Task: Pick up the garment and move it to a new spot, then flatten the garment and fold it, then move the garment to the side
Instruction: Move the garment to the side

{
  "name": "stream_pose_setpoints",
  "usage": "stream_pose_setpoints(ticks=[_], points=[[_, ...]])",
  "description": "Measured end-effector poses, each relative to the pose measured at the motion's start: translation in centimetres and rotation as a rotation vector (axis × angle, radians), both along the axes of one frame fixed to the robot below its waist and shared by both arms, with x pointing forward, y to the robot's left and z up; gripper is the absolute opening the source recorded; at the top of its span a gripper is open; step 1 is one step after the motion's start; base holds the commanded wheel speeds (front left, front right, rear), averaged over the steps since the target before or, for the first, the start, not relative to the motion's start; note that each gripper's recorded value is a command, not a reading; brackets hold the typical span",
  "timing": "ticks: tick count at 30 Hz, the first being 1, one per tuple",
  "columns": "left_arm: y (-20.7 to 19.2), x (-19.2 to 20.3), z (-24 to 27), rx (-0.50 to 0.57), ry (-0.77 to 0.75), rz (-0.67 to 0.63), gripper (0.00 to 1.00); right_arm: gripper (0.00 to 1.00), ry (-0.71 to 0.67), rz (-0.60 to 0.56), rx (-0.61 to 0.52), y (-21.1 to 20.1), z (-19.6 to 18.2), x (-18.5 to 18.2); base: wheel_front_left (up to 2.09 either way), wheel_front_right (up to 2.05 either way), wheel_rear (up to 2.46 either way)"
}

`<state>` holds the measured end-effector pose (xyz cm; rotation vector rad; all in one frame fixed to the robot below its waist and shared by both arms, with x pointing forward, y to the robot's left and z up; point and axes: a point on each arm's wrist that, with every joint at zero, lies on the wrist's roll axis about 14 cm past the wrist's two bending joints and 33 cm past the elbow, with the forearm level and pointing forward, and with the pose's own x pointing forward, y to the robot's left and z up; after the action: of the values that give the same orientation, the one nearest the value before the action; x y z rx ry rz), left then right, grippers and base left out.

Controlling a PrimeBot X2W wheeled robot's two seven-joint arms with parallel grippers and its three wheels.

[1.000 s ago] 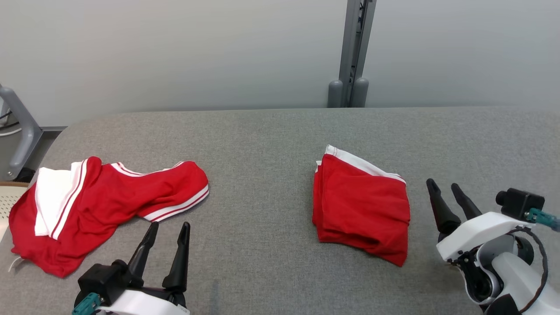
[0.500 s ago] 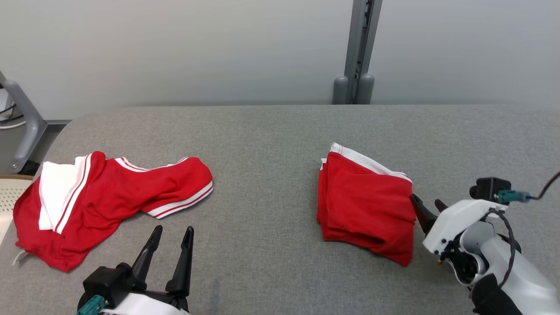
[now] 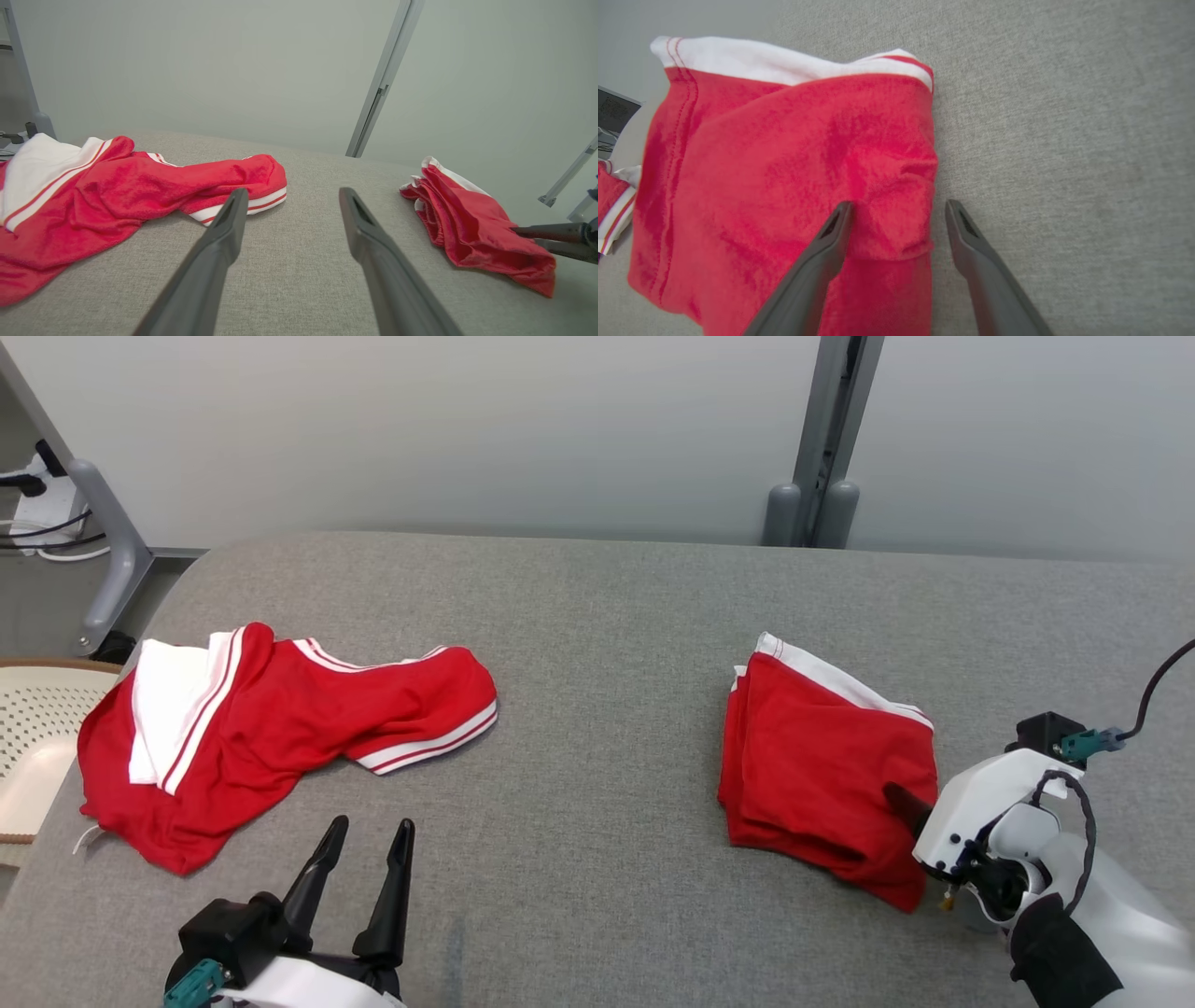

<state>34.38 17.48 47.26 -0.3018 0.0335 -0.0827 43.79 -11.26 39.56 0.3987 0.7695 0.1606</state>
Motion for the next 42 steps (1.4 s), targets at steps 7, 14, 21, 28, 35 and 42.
stream_pose_setpoints(ticks=[7, 14, 21, 28, 35, 42], points=[[0.5, 0.3, -0.3, 0.002, 0.011, 0.011, 1.00, 0.26, 0.016, -0.007, 0.009, 0.3, -0.8, 0.2, 0.00, 0.00, 0.00], [0.3, 0.4, -0.2, 0.002, 0.008, 0.006, 1.00, 0.00, -0.025, -0.019, 0.005, 0.3, -0.2, 0.5, 0.00, 0.00, 0.00], [-0.5, 0.6, 0.3, -0.002, -0.009, -0.020, 1.00, 0.00, -0.089, -0.027, -0.015, -0.3, 1.2, 1.0, 0.00, 0.00, 0.00], [-3.9, 1.5, 1.6, 0.018, -0.051, -0.141, 1.00, 0.00, -0.183, -0.054, -0.061, -3.0, 3.1, 1.5, 0.00, 0.00, 0.00], [-9.4, 2.4, 2.0, -0.008, -0.062, -0.297, 1.00, 0.00, -0.226, -0.127, -0.082, -6.5, 4.2, 0.6, 0.00, 0.00, 0.00], [-14.1, 3.0, 2.2, -0.025, -0.066, -0.438, 1.00, 0.00, -0.249, -0.205, -0.120, -10.4, 4.6, -1.3, 0.00, 0.00, 0.00]])
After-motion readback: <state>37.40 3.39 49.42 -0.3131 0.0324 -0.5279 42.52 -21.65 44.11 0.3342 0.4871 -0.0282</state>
